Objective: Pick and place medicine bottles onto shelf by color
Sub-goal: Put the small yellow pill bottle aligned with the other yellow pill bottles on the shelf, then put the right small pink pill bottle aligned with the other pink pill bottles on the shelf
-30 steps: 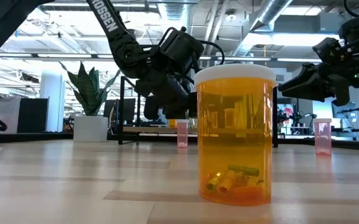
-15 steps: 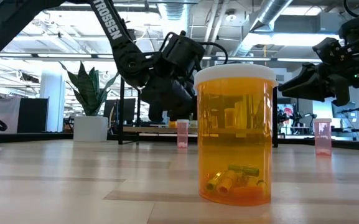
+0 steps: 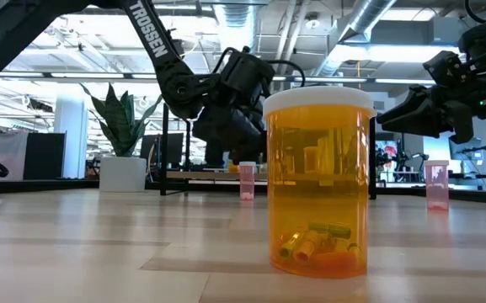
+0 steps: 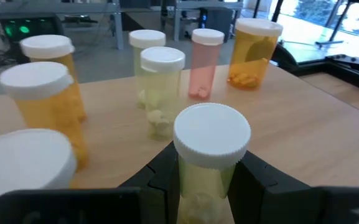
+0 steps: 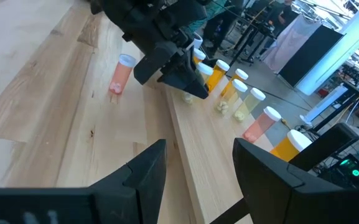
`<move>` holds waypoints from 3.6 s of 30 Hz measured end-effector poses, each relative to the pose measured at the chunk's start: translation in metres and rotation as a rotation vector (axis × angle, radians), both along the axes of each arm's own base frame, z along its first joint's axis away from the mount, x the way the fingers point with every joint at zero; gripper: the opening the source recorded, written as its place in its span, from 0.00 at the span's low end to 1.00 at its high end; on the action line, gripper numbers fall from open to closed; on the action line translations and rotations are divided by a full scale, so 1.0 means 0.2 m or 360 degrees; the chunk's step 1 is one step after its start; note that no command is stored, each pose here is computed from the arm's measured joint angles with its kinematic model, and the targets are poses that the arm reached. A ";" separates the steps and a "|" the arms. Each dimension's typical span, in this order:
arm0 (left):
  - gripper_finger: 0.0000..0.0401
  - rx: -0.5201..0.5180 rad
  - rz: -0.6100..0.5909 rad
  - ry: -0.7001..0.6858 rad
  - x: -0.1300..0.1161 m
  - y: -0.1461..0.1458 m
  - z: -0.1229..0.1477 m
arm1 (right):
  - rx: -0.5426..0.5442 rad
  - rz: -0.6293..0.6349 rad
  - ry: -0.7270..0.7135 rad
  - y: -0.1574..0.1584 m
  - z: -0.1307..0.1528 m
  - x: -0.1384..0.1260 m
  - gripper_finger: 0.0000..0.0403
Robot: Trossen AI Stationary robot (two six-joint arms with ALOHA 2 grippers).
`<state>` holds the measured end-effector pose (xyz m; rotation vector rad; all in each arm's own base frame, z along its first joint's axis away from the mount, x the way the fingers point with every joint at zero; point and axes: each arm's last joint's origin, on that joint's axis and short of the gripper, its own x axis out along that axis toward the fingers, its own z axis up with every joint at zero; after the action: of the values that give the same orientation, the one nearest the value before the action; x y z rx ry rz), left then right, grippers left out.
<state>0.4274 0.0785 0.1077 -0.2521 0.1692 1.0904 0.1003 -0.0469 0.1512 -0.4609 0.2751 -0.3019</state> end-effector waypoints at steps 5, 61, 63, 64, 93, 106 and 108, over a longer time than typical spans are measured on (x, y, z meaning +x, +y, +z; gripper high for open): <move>0.21 -0.0005 -0.0031 -0.0001 0.00 0.01 0.00 | 0.0000 0.0000 0.0000 0.00 0.00 0.00 0.51; 0.30 -0.0076 -0.0028 -0.0062 -0.01 0.05 -0.02 | 0.0000 0.0000 -0.0001 0.00 0.00 0.00 0.51; 0.34 -0.0075 -0.0026 -0.0078 -0.01 0.06 -0.01 | 0.0000 0.0000 -0.0001 0.00 0.00 0.00 0.51; 0.35 -0.0075 -0.0027 -0.0079 -0.01 0.06 -0.01 | 0.0000 0.0000 0.0000 0.00 0.00 0.00 0.51; 0.53 0.0002 0.0062 -0.0237 0.02 -0.04 0.04 | 0.0000 0.0000 -0.0001 0.00 0.00 0.00 0.51; 0.53 0.0170 0.0109 -0.0304 0.03 -0.10 0.11 | -0.0001 0.0000 -0.0001 0.00 0.00 0.00 0.51; 0.53 0.0198 0.0111 -0.0314 0.04 -0.11 0.13 | -0.0001 0.0000 -0.0001 0.00 0.00 0.00 0.51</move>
<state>0.4345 0.0568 0.1331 -0.2541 -0.0842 1.1336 0.1003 -0.0469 0.1513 -0.4611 0.2745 -0.3024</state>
